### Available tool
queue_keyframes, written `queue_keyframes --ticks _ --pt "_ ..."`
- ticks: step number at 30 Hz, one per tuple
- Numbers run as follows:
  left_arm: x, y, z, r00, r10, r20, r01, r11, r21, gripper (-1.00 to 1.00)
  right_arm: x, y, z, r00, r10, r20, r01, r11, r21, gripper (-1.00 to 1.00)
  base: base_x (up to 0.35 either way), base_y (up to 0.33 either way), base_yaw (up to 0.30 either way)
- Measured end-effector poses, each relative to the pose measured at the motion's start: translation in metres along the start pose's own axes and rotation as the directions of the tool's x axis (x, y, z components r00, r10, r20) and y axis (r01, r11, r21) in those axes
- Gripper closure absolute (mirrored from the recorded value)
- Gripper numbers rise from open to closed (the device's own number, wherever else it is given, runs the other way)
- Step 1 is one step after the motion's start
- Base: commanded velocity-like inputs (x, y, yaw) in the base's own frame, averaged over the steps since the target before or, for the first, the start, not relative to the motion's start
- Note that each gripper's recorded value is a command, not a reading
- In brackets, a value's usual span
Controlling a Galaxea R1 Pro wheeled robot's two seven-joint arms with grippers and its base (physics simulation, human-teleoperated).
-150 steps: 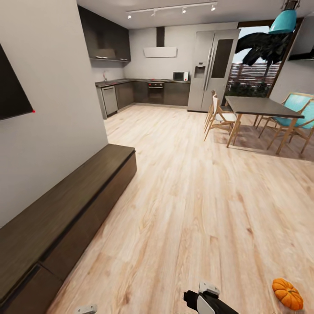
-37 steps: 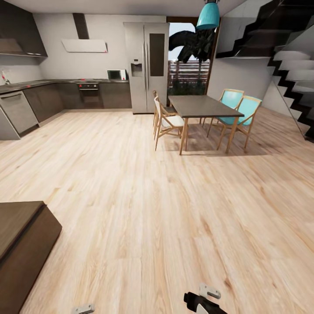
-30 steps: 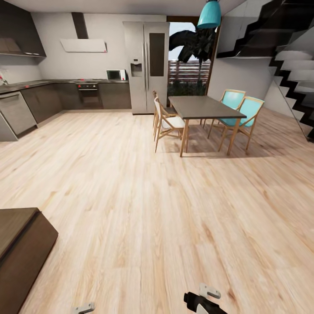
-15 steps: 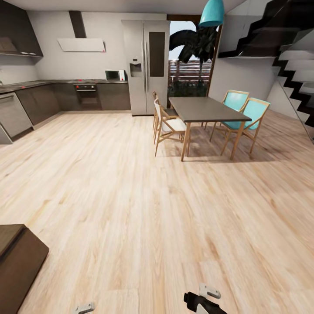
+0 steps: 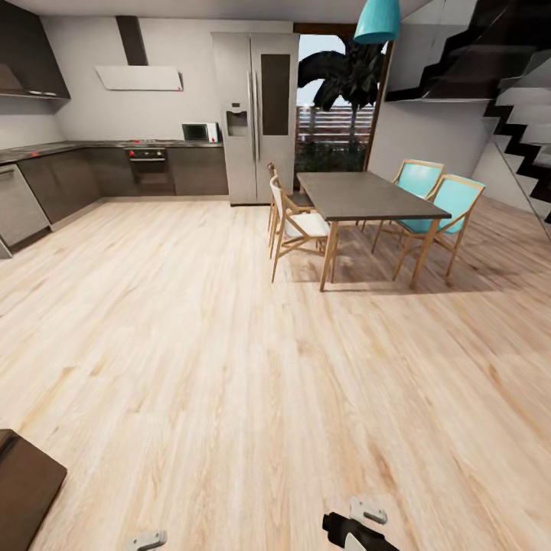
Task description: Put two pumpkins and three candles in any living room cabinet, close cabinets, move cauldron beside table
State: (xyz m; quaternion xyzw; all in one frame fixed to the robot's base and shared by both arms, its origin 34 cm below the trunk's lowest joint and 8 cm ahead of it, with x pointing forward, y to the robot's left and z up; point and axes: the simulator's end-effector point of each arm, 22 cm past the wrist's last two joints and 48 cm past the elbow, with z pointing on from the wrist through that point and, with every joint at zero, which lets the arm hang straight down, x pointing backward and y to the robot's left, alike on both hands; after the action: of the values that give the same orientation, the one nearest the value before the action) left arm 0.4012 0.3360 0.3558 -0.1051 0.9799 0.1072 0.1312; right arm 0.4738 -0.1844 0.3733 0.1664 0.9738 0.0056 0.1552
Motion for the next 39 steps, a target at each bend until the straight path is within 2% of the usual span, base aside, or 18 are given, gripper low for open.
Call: queue_keyframes --ticks 39 --pt "-0.0008 -0.0008 -0.0001 1.000 0.000 0.004 0.000 1.000 0.001 -1.00 0.0012 0.0010 -0.0001 1.000 -0.001 -0.004 0.001 1.000 -0.001 -1.00 0.322 0.000 0.000"
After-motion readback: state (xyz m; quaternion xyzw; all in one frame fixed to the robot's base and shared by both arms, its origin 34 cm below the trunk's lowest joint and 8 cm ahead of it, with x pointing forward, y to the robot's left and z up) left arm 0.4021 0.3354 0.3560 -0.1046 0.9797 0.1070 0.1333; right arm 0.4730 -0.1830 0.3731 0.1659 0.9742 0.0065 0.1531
